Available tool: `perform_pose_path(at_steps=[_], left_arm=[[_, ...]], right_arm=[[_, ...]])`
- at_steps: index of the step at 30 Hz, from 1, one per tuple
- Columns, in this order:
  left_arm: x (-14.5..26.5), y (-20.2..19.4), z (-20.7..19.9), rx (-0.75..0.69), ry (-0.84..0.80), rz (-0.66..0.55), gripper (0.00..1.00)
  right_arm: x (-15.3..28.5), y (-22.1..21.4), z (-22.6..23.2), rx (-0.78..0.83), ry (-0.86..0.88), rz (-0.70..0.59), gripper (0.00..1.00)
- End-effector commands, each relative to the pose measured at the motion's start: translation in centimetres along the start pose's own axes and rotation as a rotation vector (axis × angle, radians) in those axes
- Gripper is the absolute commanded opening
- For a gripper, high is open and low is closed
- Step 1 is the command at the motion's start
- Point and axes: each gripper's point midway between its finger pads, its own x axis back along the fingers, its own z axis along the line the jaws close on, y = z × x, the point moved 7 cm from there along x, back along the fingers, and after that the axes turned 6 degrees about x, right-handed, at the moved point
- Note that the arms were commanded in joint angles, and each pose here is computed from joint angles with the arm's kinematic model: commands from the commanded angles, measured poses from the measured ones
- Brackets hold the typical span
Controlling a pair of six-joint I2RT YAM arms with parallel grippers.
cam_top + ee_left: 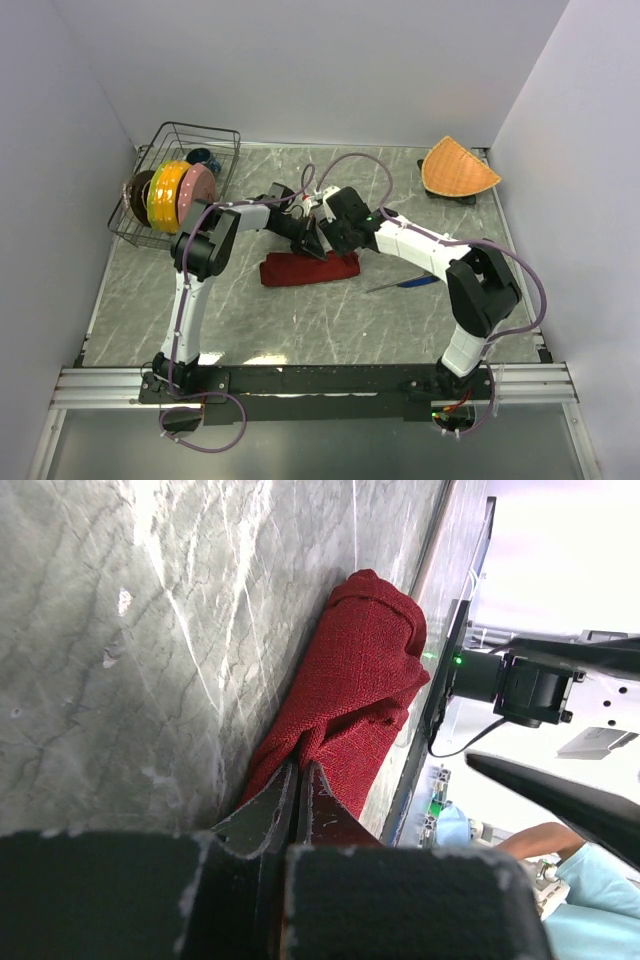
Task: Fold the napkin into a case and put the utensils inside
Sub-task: Insert the top corner of the smaller rectangle folded napkin into the folded napkin.
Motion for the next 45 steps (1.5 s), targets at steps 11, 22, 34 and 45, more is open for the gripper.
perform_pose_path(at_steps=[11, 22, 34, 45], left_arm=[[-0.5, -0.6, 3.4, -0.001, 0.132, -0.009, 0.01], [-0.5, -0.3, 3.4, -0.001, 0.131, -0.007, 0.01], [-0.4, -0.6, 3.6, 0.001, 0.138, 0.002, 0.01], [-0.4, -0.8, 3.7, 0.011, 0.144, 0.002, 0.01]], right_arm=[[-1.2, 1.2, 0.2, 0.076, -0.073, 0.0, 0.62], [-3.3, -0.7, -0.3, 0.116, -0.141, 0.078, 0.61], [-5.2, -1.8, -0.6, 0.158, -0.262, 0.083, 0.47], [-4.1, -1.9, 0.8, 0.23, -0.29, 0.045, 0.4]])
